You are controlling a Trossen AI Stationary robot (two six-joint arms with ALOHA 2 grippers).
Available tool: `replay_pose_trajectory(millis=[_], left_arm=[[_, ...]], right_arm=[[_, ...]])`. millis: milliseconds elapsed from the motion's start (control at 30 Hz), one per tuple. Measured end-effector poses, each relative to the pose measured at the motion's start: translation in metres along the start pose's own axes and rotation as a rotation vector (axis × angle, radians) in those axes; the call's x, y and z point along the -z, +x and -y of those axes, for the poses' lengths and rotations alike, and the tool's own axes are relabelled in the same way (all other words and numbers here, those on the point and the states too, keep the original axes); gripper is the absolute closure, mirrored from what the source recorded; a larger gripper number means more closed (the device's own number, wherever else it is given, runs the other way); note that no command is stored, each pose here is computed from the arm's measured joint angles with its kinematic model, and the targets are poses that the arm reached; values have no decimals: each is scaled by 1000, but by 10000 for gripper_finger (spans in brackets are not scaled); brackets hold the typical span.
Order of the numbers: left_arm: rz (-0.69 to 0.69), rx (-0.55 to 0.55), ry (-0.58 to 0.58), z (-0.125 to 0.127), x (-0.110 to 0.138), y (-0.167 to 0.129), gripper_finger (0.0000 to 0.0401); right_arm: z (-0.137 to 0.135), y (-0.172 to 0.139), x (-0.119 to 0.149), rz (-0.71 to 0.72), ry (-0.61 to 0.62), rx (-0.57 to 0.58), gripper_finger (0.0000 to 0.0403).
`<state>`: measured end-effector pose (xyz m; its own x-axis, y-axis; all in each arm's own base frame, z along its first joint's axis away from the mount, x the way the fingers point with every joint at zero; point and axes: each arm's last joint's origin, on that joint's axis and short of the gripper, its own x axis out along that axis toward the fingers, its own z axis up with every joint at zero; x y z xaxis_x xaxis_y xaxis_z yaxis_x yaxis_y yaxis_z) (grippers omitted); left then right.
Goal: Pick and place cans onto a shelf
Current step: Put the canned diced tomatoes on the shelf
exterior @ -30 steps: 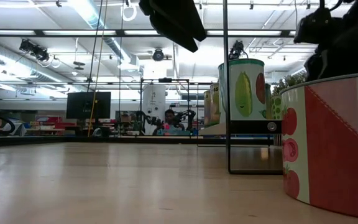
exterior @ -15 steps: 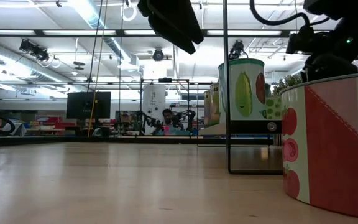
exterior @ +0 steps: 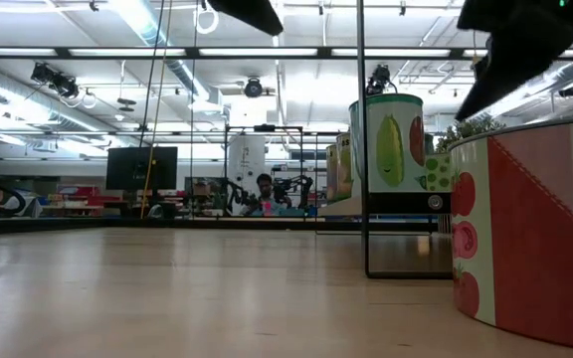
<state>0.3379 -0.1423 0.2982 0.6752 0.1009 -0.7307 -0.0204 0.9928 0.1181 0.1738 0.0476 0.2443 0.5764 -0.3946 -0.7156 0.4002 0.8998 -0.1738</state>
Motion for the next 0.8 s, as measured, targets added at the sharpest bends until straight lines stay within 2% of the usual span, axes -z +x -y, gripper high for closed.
replay_pose_trajectory(millis=[100, 300, 467, 567, 633, 800], left_arm=[[-16, 40, 12, 11, 4, -2, 10], [-50, 50, 46, 32, 14, 3, 10], [-35, 91, 120, 50, 19, 6, 10], [-21, 119, 119, 57, 19, 6, 10], [-28, 135, 101, 61, 21, 4, 10], [-86, 187, 4, 78, 33, -6, 11]], right_arm=[[-4, -9, -8, 34, -15, -34, 35], [-17, -22, -17, 137, -35, -131, 35], [-39, -36, -23, 277, -52, -266, 35], [-53, -45, -22, 352, -58, -307, 35], [-57, -50, -20, 386, -55, -295, 35], [-62, -58, -14, 412, -6, -293, 35]])
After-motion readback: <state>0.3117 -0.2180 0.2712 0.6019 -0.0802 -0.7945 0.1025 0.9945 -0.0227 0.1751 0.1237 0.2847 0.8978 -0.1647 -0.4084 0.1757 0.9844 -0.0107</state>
